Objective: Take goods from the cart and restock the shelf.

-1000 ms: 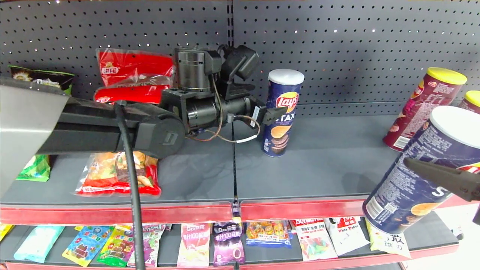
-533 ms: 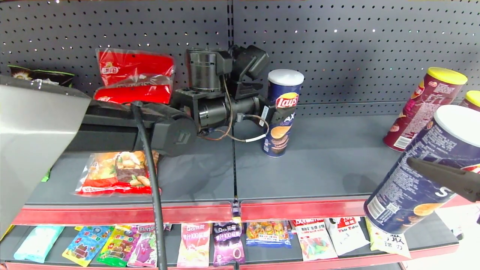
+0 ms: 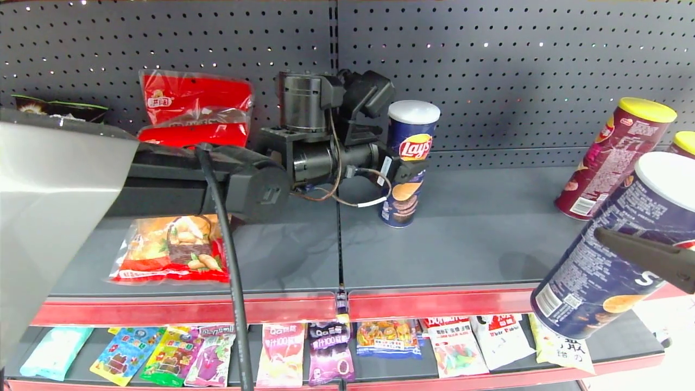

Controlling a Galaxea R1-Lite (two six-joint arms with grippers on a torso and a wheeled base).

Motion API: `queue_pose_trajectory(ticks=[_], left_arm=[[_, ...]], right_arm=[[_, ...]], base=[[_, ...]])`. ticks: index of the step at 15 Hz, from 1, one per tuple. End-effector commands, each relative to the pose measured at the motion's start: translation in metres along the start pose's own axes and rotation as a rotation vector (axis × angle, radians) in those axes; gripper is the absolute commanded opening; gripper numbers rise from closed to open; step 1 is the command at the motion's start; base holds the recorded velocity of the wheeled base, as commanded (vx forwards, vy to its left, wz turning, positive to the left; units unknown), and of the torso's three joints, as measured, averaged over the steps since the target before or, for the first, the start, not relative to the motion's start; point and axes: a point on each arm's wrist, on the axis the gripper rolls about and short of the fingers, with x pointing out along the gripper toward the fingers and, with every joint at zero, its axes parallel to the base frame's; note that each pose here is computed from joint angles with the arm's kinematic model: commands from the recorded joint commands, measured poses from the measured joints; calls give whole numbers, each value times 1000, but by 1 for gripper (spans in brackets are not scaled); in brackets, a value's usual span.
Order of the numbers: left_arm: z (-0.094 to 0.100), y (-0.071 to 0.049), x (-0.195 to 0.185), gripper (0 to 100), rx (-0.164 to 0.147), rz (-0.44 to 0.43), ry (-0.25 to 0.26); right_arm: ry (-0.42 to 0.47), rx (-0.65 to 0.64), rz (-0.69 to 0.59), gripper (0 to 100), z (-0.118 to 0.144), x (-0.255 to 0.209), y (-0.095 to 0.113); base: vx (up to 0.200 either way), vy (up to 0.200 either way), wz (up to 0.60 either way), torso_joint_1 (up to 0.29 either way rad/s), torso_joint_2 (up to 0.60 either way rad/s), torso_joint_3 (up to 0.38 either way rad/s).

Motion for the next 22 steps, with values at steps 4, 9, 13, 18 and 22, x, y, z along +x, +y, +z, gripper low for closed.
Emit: queue_pose_trajectory(ticks=[4, 9, 13, 18, 22], left_arm=[[0, -2, 8, 100, 2, 20, 1], [-1, -4, 9, 0, -4, 15, 7], [6, -5, 1, 0, -9, -24, -13], [18, -11, -44, 0, -71, -42, 2], [16, -24, -66, 0, -76, -72, 12]], right_arm=[[-2, -1, 2, 0, 0, 0, 0], [1, -1, 1, 0, -1, 0, 0], [-4, -1, 0, 0, 1, 0, 0], [-4, 0, 3, 0, 1, 1, 0], [1, 1, 4, 0, 1, 2, 0]], base=[[0, 0, 0, 0, 0, 0], [0, 0, 0, 0, 0, 0], [0, 0, 0, 0, 0, 0], [0, 0, 0, 0, 0, 0], [0, 0, 0, 0, 0, 0]])
